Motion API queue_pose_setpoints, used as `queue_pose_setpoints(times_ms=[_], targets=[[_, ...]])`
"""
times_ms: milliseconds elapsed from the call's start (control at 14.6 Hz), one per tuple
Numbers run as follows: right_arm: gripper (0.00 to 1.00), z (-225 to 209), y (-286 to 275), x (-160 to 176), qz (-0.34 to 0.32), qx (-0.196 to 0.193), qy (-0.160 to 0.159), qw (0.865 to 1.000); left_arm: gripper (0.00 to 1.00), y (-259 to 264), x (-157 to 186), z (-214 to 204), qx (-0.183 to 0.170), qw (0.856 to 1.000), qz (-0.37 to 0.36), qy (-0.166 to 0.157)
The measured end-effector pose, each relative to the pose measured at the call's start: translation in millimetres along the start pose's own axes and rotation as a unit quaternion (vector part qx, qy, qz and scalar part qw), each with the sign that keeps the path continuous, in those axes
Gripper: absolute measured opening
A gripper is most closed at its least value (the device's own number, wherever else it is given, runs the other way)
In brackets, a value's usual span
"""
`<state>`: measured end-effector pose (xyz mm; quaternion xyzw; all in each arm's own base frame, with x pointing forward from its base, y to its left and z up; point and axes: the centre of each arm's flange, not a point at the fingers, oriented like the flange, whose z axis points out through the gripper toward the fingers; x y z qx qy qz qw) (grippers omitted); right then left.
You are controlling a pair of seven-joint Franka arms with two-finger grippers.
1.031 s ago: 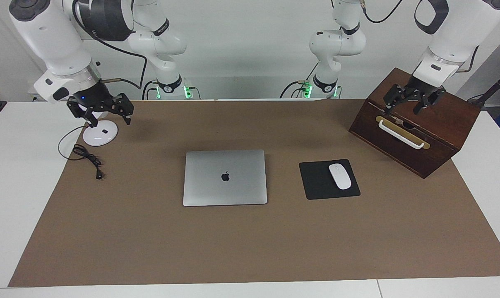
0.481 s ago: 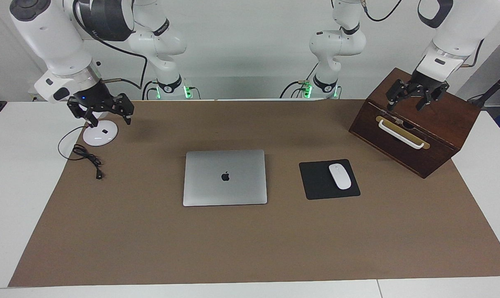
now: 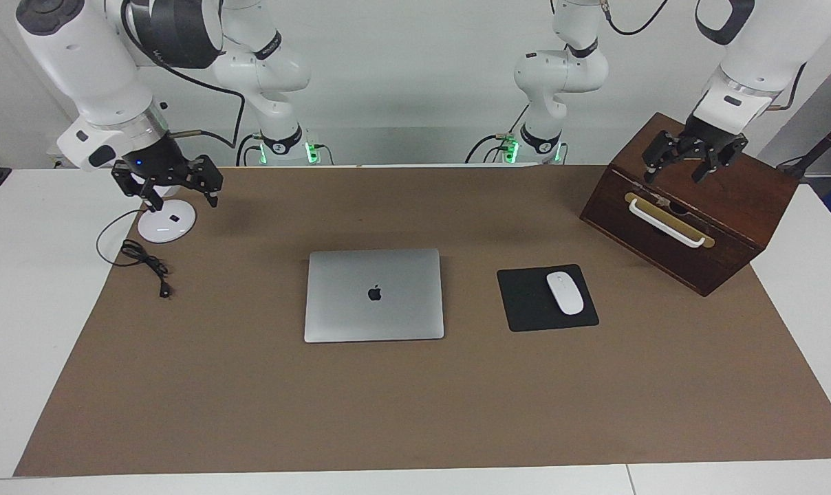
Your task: Close laptop with both arms
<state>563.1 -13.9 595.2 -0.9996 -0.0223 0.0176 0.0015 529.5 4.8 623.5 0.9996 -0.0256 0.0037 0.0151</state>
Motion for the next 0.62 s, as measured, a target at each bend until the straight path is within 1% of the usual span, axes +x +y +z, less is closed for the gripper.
queue_pose_setpoints(times_ms=[619], targets=[[1.0,0.0,0.0,0.0,0.0,0.0,0.0,1.0,1.0,-4.5,0.2,0.8,0.0,1.0,-0.004,-0.001]])
